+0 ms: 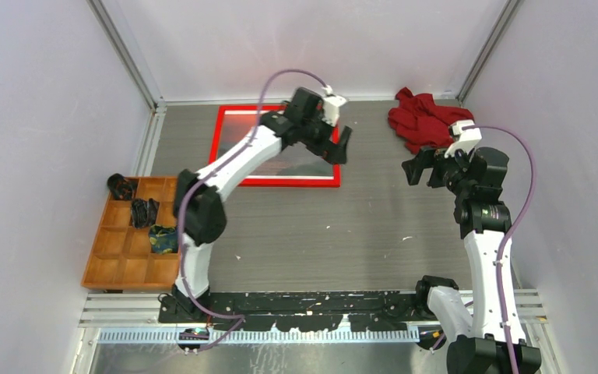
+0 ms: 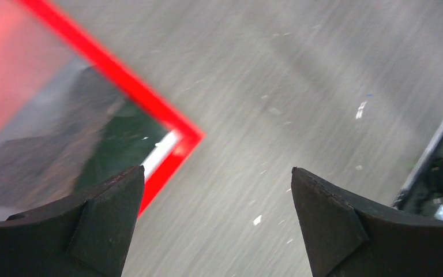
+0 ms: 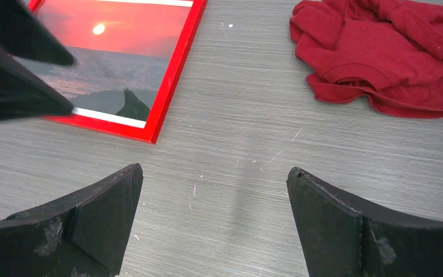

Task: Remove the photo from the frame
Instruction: Move the photo frame to the center of the board.

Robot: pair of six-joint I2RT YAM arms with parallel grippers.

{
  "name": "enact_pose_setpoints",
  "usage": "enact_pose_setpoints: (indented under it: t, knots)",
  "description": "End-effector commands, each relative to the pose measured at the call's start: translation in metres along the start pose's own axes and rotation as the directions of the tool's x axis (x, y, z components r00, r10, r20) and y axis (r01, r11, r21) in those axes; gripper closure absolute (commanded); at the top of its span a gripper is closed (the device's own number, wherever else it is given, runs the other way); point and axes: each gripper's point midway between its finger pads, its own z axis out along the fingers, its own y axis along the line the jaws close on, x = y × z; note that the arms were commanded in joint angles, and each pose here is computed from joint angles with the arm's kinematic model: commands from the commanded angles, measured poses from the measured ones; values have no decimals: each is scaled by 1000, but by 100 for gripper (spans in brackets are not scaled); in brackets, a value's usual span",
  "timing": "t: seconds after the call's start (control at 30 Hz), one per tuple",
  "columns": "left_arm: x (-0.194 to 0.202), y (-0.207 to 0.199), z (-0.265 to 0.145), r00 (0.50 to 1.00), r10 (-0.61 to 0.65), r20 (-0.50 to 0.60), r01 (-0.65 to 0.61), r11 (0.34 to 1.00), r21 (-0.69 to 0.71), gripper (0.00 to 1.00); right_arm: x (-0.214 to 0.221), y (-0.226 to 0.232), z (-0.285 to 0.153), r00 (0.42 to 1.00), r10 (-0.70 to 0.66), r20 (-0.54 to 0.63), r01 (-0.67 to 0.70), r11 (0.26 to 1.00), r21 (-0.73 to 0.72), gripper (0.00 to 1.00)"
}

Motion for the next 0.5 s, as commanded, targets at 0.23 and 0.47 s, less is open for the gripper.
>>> enact_pose_setpoints:
  t: [0.23, 0.47]
  knots:
    - [56, 96, -187, 997, 54, 60, -35, 958, -286, 0, -13, 63, -10, 998, 0, 70, 21, 952, -305, 0]
    - [121, 112, -262, 992, 40, 116, 11, 913, -407, 0, 3, 127, 24, 965, -261, -12, 231, 876, -424, 0]
